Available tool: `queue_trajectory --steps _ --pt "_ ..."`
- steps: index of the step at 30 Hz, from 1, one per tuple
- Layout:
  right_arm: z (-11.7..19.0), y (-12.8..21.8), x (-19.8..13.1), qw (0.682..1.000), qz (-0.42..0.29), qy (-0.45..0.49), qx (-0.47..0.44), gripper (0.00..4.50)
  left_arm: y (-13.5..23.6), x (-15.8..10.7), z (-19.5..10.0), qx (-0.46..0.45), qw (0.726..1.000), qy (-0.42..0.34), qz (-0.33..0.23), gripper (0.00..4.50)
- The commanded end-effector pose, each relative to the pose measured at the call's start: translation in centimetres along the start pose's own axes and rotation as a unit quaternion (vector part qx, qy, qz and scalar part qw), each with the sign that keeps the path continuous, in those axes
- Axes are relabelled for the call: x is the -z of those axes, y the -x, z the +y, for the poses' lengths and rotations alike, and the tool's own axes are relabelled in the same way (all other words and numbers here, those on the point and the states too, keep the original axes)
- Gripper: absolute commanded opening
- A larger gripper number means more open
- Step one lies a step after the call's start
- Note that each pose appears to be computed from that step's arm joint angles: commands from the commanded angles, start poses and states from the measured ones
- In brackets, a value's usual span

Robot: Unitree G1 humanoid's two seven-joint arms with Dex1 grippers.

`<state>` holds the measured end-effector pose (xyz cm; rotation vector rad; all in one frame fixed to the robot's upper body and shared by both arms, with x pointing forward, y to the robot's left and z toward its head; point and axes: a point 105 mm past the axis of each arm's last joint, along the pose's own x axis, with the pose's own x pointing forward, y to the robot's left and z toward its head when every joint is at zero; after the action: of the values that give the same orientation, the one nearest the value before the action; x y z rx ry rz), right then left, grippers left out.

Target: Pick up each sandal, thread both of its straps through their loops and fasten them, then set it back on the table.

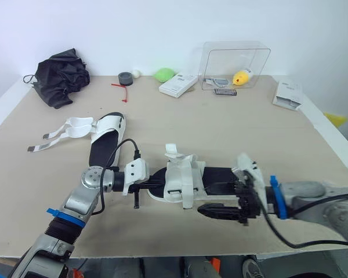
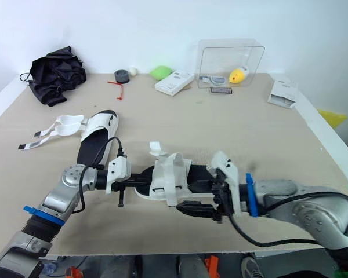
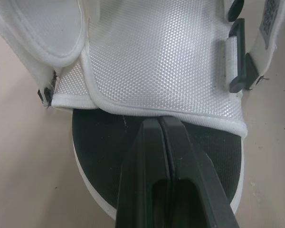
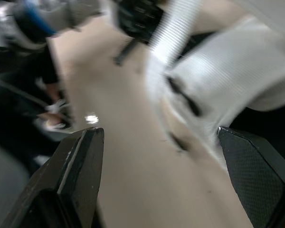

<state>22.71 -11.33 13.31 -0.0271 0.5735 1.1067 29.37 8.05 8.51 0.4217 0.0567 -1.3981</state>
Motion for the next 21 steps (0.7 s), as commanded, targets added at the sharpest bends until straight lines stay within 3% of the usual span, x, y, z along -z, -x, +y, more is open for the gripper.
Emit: queue_trajectory --steps 1,13,21 --pt "-0.2 -0.6 -1.1 0.999 -0.018 0.018 0.023 4.12 -0.3 3.8 -2.1 0.034 0.996 0.051 0.065 0.00" --pt "3.1 2.1 -3.9 0.993 -0.055 -0.020 -0.107 4.12 -0.5 3.7 -2.1 0.037 0.996 0.049 0.065 0.00" --pt "2.3 3.5 -1.8 0.994 -0.001 -0.033 -0.107 4.12 -0.4 3.8 -2.1 0.035 0.996 0.051 0.067 0.00"
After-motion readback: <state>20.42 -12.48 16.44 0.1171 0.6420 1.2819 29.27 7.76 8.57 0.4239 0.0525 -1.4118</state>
